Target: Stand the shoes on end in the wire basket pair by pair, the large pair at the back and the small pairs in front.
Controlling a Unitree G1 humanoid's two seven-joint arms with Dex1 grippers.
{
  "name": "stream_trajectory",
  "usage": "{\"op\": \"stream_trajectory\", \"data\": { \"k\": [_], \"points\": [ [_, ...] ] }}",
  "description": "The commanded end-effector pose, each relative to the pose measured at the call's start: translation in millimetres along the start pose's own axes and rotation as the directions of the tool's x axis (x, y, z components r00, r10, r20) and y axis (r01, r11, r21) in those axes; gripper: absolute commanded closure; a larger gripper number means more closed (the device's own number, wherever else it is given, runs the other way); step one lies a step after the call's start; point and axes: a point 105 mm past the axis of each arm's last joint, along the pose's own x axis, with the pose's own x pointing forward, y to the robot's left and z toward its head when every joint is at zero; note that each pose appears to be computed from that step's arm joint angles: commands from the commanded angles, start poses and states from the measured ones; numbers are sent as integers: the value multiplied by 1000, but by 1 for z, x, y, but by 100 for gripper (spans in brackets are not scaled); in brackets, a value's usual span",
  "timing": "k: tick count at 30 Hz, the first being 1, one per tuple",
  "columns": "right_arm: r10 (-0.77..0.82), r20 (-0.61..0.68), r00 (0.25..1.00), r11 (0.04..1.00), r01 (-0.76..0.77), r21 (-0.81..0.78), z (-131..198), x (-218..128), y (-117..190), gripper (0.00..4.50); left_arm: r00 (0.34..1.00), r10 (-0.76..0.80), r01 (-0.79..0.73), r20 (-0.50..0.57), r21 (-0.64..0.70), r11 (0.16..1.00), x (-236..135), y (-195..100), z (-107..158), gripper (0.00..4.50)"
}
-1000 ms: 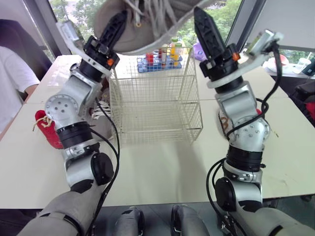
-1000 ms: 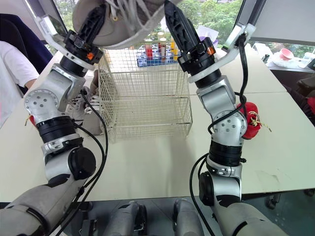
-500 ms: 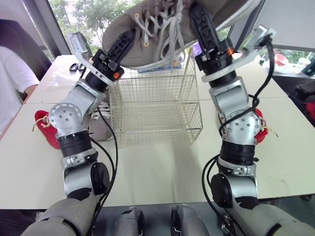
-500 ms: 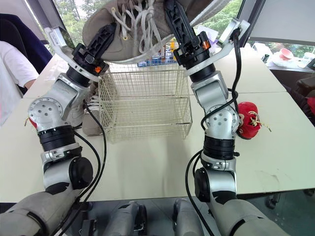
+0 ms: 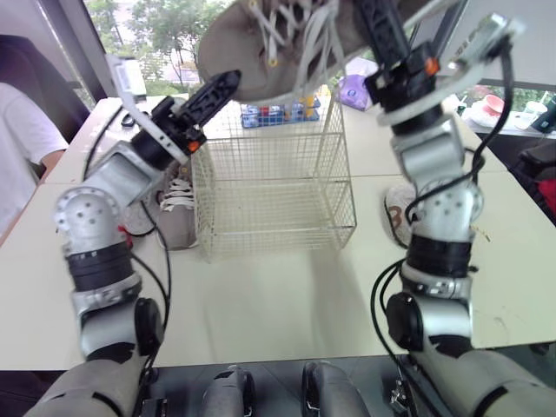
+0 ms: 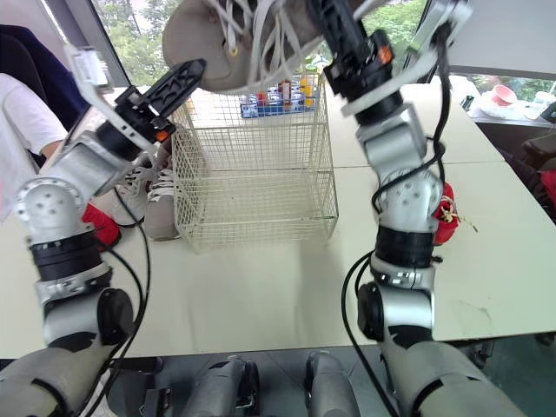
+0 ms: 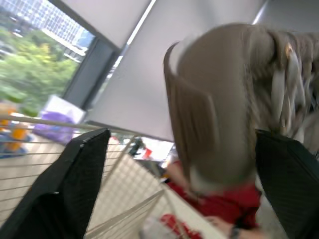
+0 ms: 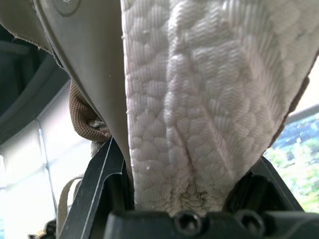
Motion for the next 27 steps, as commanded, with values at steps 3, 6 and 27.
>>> {"op": "stream_trajectory", "data": {
  "k": [3, 6, 27],
  "points": [
    [145, -74, 987, 932, -161, -324, 78, 27, -9, 276, 990, 117, -91, -79, 278, 956, -31, -23, 0, 5],
    [181, -280, 943, 861, -289, -417, 74, 30, -20, 276, 982, 163, -124, -90, 340, 932, -48, -33, -3, 5],
    [-31, -826, 562, 800, -482, -358, -41, -10, -79, 86, 944, 330, -318, 17, 316, 894, -84, -12, 6, 0]
  ]
}}
